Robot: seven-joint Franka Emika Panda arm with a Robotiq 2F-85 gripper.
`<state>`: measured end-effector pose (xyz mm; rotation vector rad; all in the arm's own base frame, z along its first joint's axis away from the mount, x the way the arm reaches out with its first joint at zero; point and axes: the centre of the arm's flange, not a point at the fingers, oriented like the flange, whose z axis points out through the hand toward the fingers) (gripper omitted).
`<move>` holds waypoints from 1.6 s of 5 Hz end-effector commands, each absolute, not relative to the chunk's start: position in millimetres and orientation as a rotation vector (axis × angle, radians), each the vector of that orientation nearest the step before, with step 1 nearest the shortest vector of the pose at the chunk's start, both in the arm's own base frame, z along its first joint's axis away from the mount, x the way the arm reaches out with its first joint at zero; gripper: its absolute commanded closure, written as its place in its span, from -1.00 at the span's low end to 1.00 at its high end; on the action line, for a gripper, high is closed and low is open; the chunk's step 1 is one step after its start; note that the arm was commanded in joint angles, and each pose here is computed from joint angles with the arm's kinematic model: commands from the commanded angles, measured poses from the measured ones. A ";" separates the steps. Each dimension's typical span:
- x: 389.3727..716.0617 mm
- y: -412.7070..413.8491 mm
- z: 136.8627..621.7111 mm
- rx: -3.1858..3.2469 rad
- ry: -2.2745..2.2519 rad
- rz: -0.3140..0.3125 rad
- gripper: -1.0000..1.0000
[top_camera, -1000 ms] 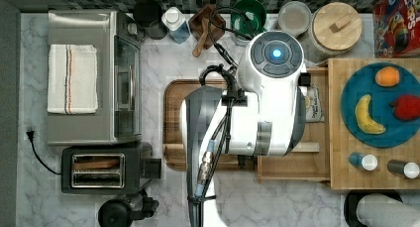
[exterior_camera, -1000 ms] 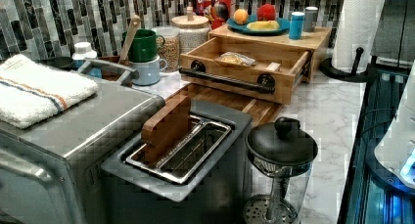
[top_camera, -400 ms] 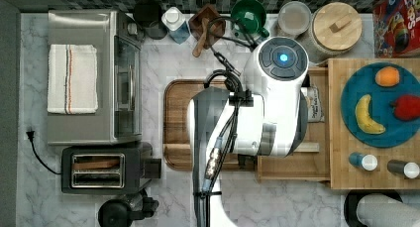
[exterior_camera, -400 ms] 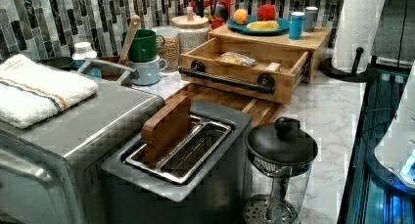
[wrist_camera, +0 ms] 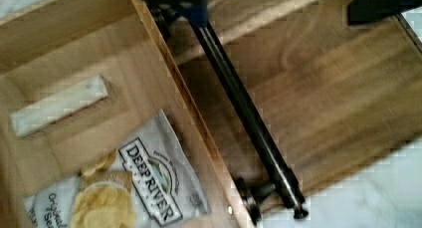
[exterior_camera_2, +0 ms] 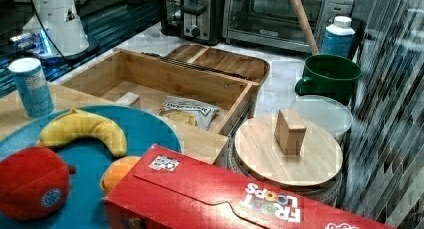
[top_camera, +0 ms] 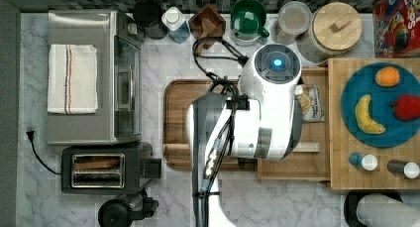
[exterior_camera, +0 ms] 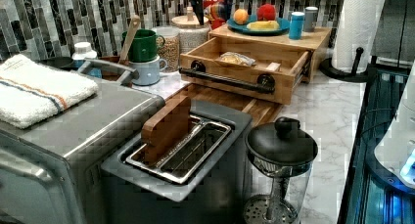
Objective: Close the drawer.
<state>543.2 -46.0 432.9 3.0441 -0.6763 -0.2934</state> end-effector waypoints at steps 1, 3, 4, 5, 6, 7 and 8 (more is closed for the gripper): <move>513.8 56.0 432.8 3.081 -0.145 -0.241 1.00; 510.0 58.1 381.1 3.102 -0.020 -0.236 1.00; 516.0 50.5 352.5 3.078 0.008 -0.241 1.00; 520.5 30.4 309.0 3.107 0.009 -0.204 1.00; 526.4 22.2 279.8 3.101 -0.009 -0.213 1.00; 523.8 18.5 266.3 3.086 0.023 -0.183 1.00; 518.4 14.9 267.3 3.085 0.063 -0.175 1.00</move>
